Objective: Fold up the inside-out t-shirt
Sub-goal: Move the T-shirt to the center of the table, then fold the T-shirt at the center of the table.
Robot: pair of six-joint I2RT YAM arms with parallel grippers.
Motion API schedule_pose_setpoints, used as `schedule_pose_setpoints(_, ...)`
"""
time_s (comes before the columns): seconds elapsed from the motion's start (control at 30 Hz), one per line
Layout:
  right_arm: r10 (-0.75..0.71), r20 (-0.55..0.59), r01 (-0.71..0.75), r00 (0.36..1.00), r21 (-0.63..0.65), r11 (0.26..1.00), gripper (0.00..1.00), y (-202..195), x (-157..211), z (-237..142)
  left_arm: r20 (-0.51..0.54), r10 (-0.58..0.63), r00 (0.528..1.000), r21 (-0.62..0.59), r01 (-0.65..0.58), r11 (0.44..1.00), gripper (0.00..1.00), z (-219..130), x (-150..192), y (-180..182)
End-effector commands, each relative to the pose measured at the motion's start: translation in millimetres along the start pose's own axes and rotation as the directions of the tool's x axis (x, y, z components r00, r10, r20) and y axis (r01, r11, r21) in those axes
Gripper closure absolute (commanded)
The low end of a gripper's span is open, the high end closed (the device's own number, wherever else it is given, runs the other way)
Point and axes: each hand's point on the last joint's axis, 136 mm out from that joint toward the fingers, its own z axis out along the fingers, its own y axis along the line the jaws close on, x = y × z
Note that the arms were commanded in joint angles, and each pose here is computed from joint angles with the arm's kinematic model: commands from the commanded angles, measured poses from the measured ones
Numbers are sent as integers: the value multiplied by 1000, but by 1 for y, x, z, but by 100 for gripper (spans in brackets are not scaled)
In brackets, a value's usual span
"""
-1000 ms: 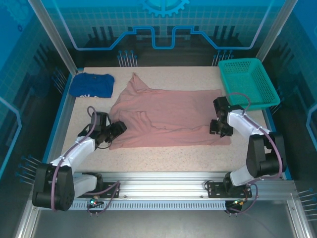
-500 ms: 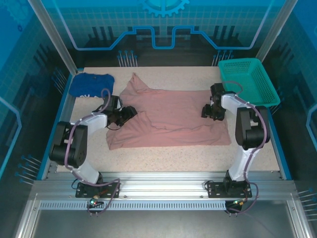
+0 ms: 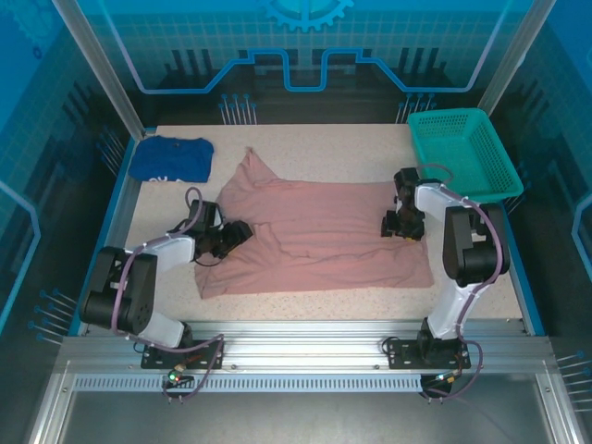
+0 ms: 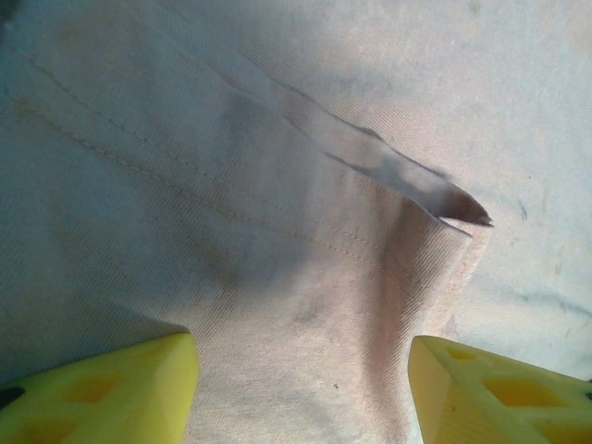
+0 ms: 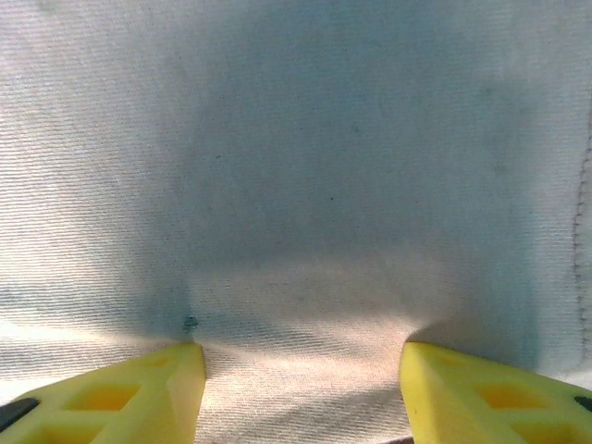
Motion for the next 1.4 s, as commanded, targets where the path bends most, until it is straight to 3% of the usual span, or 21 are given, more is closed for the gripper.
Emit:
schedule_pose_setpoints(0.0, -41, 47, 40, 998, 27, 999, 40, 2, -7, -17, 27, 22, 999, -61, -20, 998, 36, -9, -10, 1)
schedule_pose_setpoints(0.2, -117, 242, 131, 963, -43, 990, 38, 52, -52, -58, 171, 102, 980, -35, -97, 995, 36, -5, -86, -52)
schedule_pose_setpoints(0.47, -146, 238, 159, 960, -39, 986, 38, 63, -55, -51, 155, 132, 979, -60, -124, 990, 37, 46, -142, -78)
schedule_pose_setpoints(0.67, -147, 240, 160, 959, -34, 987, 38, 61, -52, -49, 103, 131, 986, -80, -123, 989, 39, 82, -155, -80)
schedule_pose_setpoints(0.9, -148, 236, 160, 961, -34, 987, 38, 59, -52, -46, 68, 133, 989, -81, -127, 989, 51, 102, -154, -82)
schedule_pose_setpoints(1.07, -146, 228, 160, 963, -43, 986, 38, 61, -50, -42, 101, 183, 978, -102, -173, 980, 51, 92, -165, -88)
schedule_pose_setpoints(1.23, -146, 233, 163, 962, -54, 985, 37, 63, -48, -40, 198, 319, 927, -188, -284, 940, 49, 73, -198, -96)
schedule_pose_setpoints(1.37, -153, 238, 170, 959, -56, 984, 37, 65, -49, -41, 188, 349, 918, -250, -299, 921, 48, 80, -221, -90)
